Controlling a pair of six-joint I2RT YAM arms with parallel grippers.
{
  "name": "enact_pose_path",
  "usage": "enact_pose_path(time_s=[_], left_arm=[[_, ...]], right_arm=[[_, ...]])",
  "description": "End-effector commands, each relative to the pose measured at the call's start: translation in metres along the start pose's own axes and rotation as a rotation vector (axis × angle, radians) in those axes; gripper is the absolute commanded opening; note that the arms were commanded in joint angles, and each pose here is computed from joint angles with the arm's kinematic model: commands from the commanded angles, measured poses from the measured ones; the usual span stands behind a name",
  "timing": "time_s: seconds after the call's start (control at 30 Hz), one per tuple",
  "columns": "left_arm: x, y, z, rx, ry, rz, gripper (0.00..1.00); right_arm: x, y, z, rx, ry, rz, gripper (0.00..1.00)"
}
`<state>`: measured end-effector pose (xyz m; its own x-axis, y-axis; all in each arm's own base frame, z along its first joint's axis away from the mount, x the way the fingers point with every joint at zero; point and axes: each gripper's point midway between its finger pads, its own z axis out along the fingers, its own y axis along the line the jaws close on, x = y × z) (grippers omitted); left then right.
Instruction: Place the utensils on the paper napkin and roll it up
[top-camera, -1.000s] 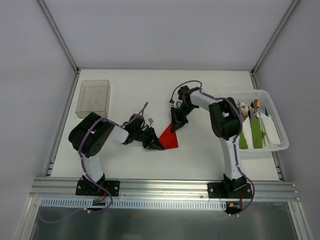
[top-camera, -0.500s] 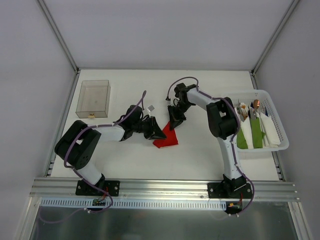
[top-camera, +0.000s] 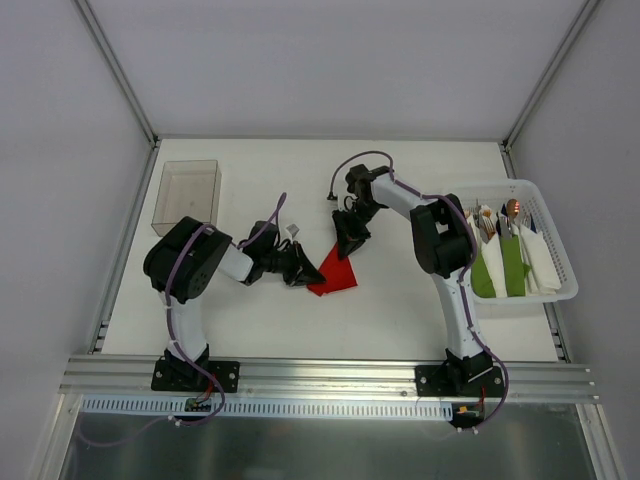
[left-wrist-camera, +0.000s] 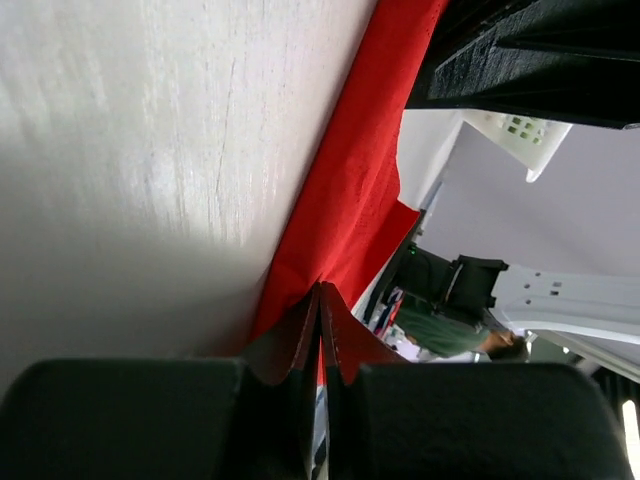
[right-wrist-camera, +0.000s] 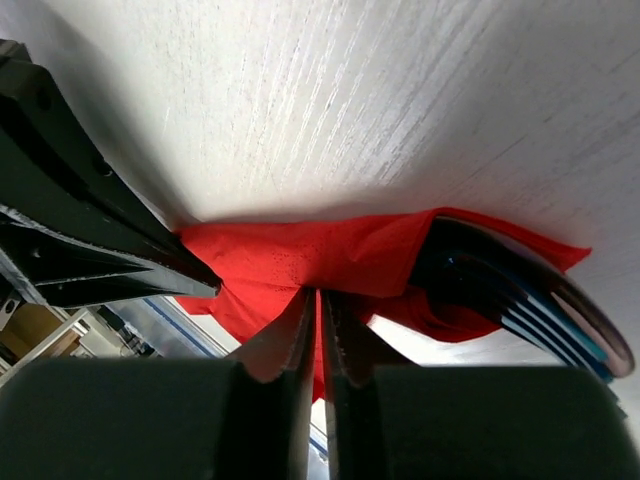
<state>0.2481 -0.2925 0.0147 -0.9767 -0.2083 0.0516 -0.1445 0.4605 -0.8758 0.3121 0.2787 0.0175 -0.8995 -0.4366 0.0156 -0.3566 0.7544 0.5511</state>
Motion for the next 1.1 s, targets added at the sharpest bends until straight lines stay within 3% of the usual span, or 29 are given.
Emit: enact_pose_path(time_s=[0.0, 0.2, 0.3, 0.43, 0.63, 0.77, 0.8, 1.07], left_arm=[[0.007, 0.040, 0.007, -0.088, -0.006, -0.087, 0.00], [0.013, 0.066, 0.004, -0.175, -0.028, -0.152, 0.00], [0.014, 0.070, 0.004, -0.184, -0.038, -0.168, 0.00], [0.015, 0.073, 0.006, -0.183, -0.042, -0.191, 0.00], [0.014, 0.075, 0.006, -0.175, -0.050, -0.210, 0.00], [0.014, 0.077, 0.005, -0.165, -0.065, -0.225, 0.00], [0.016, 0.078, 0.005, -0.166, -0.065, -0.234, 0.00], [0.015, 0.082, 0.005, -0.165, -0.079, -0.254, 0.00]], right_arm=[[-0.006, -0.003, 0.000, 0.040, -0.006, -0.070, 0.13], [-0.015, 0.014, -0.041, 0.060, -0.102, -0.147, 0.39], [-0.019, 0.025, -0.064, 0.031, -0.160, -0.166, 0.41], [-0.020, 0.049, -0.095, -0.101, -0.233, -0.162, 0.37], [-0.012, 0.072, -0.087, -0.407, -0.252, -0.071, 0.29], [-0.007, 0.083, -0.068, -0.602, -0.242, 0.170, 0.22], [-0.018, 0.089, -0.075, -0.629, -0.340, 0.085, 0.21], [-0.016, 0.082, -0.040, -0.588, -0.402, 0.204, 0.10]])
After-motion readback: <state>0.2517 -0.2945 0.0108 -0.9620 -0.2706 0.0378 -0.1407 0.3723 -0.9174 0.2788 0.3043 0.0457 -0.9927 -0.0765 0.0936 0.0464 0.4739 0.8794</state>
